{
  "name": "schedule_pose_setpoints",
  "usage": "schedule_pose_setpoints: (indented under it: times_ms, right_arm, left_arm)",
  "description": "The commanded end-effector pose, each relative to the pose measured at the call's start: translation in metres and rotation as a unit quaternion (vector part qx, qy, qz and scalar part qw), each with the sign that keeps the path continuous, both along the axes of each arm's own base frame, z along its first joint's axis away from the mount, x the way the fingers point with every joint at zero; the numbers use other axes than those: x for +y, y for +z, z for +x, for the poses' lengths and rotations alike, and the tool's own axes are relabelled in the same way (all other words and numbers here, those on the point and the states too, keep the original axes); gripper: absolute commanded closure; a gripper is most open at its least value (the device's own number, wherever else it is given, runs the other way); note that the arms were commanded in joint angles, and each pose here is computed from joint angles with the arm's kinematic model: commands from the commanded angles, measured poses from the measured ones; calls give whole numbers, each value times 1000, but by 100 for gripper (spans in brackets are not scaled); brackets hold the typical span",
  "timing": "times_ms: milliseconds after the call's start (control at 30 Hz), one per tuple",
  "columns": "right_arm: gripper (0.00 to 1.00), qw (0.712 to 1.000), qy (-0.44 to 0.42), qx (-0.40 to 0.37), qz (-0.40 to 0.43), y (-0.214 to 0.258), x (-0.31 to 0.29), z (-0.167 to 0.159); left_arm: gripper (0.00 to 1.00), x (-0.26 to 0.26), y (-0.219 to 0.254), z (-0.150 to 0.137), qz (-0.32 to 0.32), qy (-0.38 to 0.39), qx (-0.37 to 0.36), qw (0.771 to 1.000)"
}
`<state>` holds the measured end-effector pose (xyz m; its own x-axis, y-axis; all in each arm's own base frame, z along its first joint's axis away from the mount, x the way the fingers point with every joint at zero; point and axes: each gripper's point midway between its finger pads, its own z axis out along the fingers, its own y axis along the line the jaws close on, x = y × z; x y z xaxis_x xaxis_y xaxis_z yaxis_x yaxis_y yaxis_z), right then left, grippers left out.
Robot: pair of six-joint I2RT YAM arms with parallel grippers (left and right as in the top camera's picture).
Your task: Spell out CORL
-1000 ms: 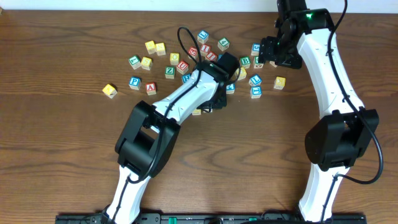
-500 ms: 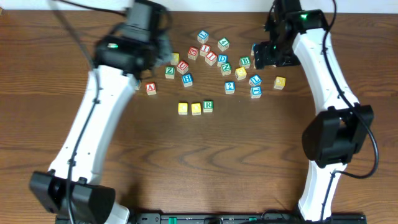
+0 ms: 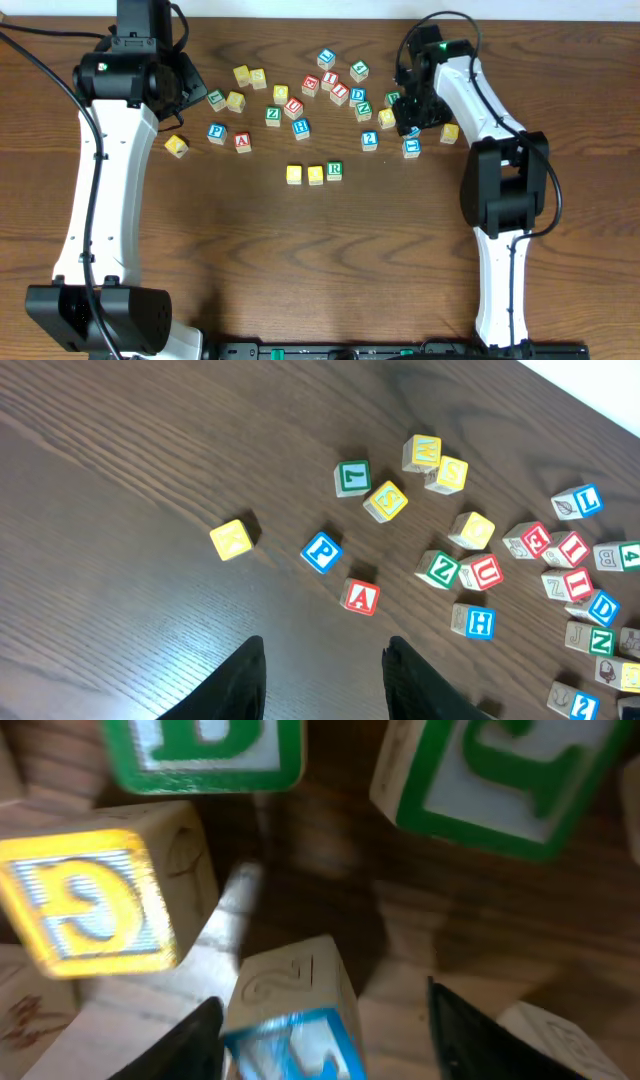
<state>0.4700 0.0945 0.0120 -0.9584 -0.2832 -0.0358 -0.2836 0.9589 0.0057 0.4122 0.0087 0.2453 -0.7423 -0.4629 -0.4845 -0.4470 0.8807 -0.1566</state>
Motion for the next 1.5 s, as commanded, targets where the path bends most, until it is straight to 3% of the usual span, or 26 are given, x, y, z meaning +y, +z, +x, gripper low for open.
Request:
schedule_pose_setpoints:
  times_ms: [0, 367, 500, 733, 933, 1100, 1467]
  right_arm:
    - [50, 1000, 14, 2, -4, -5, 3, -1]
    - [73, 1000, -31, -1, -1, -4, 4, 1]
    - [76, 999, -53, 6, -1, -3, 4, -3]
    - [75, 998, -63, 4, 4, 21, 7, 0]
    - [76, 997, -61, -34, 16, 76, 16, 11]
    - [78, 996, -46, -41, 64, 116, 57, -4]
    - [77, 997, -66, 43, 3, 55, 113, -67]
  left_arm:
    - [62, 2, -7, -2, 7, -4, 13, 1000]
    - [62, 2, -11, -1, 7, -4, 18, 1000]
    - [62, 2, -12, 0, 7, -4, 20, 1000]
    - [62, 2, -12, 0, 7, -4, 20, 1000]
    - [62, 2, -11, 2, 7, -4, 15, 1000]
    - [62, 2, -11, 3, 7, -4, 15, 1000]
    - [62, 2, -11, 2, 7, -4, 15, 1000]
